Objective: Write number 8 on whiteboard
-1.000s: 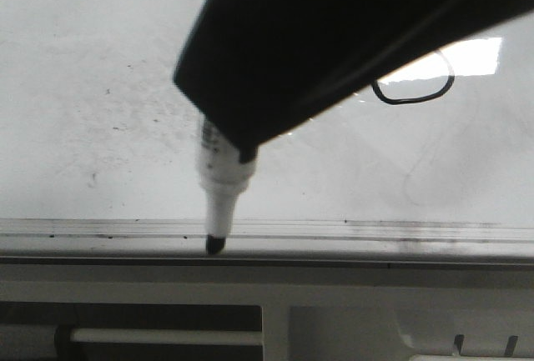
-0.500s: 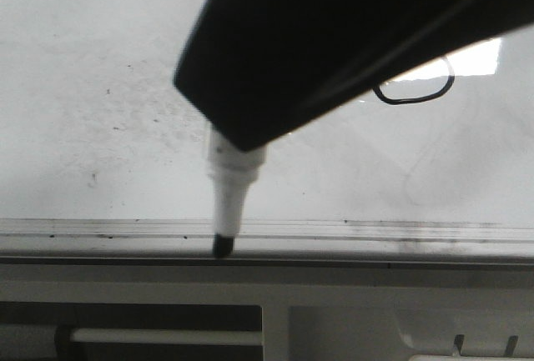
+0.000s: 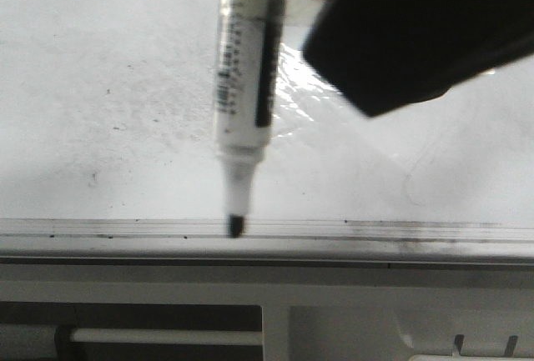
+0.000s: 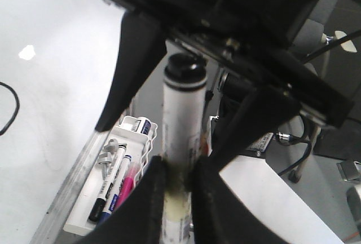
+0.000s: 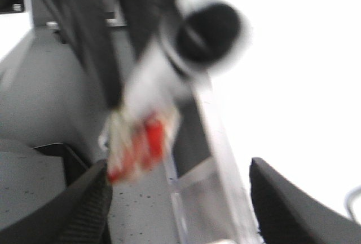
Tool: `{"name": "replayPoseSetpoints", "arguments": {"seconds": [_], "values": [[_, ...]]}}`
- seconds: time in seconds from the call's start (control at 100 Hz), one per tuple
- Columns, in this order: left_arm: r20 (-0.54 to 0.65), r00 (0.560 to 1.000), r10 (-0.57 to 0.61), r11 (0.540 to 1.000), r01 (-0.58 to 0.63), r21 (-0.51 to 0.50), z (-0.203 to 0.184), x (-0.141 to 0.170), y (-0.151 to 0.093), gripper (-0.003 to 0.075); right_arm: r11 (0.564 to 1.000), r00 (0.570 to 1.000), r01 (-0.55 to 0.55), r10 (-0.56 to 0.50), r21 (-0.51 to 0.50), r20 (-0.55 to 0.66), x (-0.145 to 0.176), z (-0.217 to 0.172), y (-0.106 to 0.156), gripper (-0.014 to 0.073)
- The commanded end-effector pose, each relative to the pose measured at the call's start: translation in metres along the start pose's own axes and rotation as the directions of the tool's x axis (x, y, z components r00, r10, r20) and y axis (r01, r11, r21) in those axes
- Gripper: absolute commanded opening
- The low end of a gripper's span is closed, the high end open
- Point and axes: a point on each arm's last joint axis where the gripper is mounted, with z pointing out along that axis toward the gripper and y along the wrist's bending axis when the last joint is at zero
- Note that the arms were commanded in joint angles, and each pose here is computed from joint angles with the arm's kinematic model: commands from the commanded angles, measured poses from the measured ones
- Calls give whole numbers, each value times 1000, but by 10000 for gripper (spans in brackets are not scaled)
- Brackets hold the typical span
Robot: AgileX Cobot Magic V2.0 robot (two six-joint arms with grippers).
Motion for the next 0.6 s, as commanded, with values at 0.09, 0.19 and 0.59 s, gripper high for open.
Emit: {"name": "replayPoseSetpoints", "arguments": {"seconds": [0.09,0.19,0.59], "values": [[67,998,-10,1000,12,-20,-7,-15,1,-20,988,993,-53,37,148,110,0,-39,-24,438],[68,998,-12,999,15,-47,-9,-15,5,-20,972,987,-101,72,210,143,8,-59,-31,327],[190,974,-123,879,196,-435,-18,-18,44,-20,936,957,-188,106,297,270,21,-101,-34,-69]]}}
